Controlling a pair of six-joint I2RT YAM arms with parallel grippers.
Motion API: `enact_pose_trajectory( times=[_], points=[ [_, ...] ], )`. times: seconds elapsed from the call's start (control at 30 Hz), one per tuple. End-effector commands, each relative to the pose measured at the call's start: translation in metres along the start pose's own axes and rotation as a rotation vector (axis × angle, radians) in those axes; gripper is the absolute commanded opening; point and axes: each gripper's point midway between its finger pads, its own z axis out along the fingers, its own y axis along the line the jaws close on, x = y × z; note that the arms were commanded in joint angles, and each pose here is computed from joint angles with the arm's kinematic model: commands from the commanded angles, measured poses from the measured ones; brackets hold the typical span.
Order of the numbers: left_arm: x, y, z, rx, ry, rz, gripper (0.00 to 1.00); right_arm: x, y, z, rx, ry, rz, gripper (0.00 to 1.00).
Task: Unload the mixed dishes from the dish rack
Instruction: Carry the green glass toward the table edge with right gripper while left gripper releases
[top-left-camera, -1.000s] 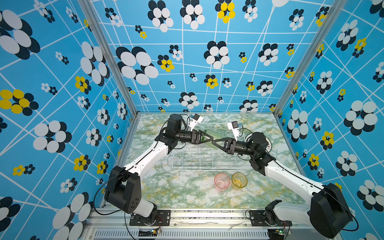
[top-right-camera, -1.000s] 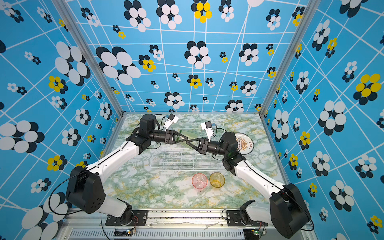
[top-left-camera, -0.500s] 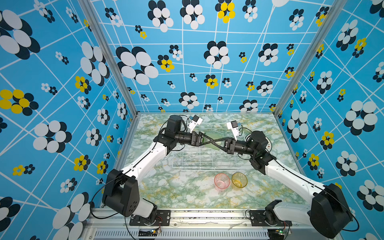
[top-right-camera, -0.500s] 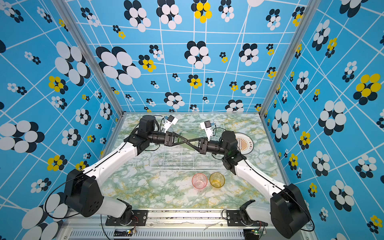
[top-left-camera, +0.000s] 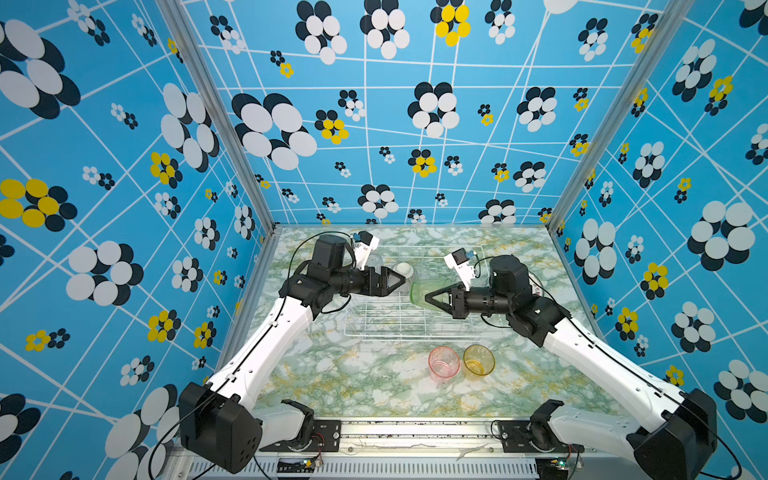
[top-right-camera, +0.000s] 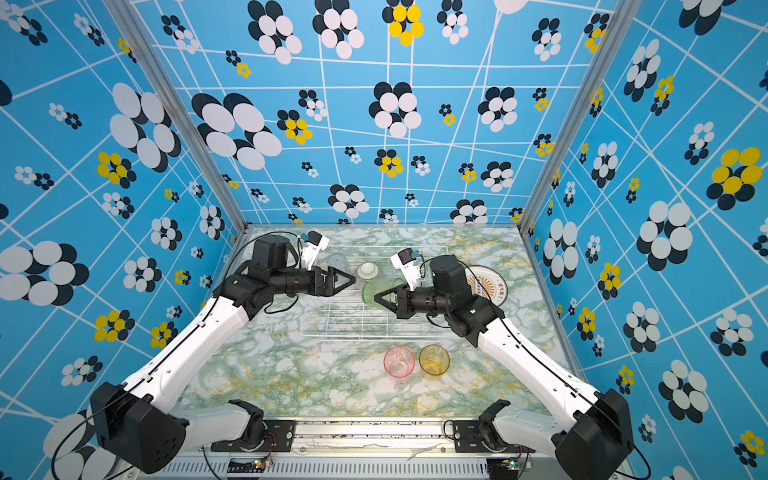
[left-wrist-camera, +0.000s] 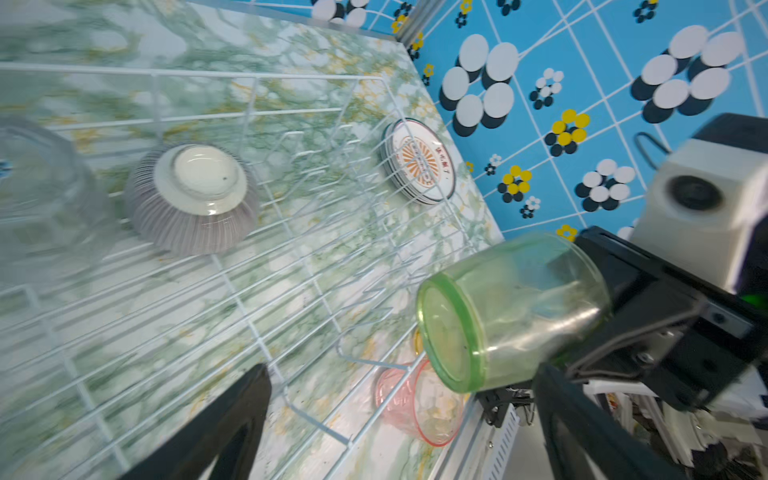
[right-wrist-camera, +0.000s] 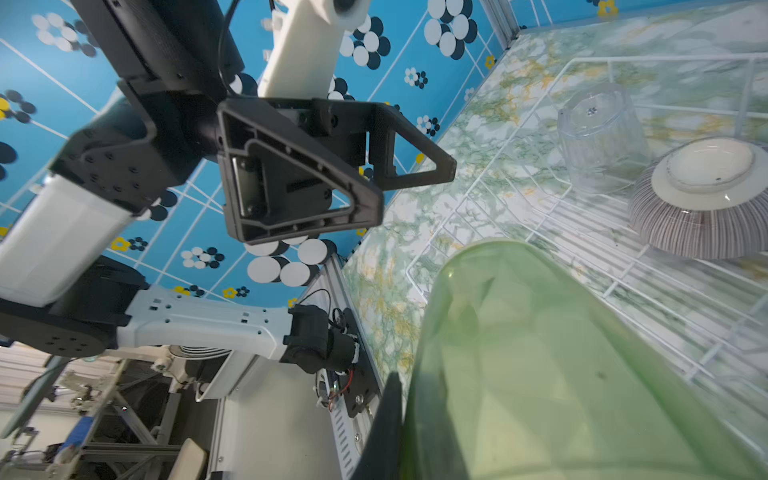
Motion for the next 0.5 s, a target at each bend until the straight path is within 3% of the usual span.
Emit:
enact_pose_trajectory(
  times=[0.0, 0.23, 0.47],
  points=[
    [0.009, 0.026, -0.012, -0.17, 0.005, 0.032, 1.0, 0.039, 0.001, -0.009, 0.16, 0.198, -0.153, 0.0],
    [0.015, 0.038, -0.019, -0.242, 0.01, 0.025, 0.99, 0.095, 0.02, 0.01, 0.247, 0.493, -0.335, 0.0],
    [0.018, 0.037, -0.02, -0.241, 0.026, 0.033, 0.99, 0.143, 0.031, 0.043, 0.237, 0.717, -0.417, 0.0]
  ],
)
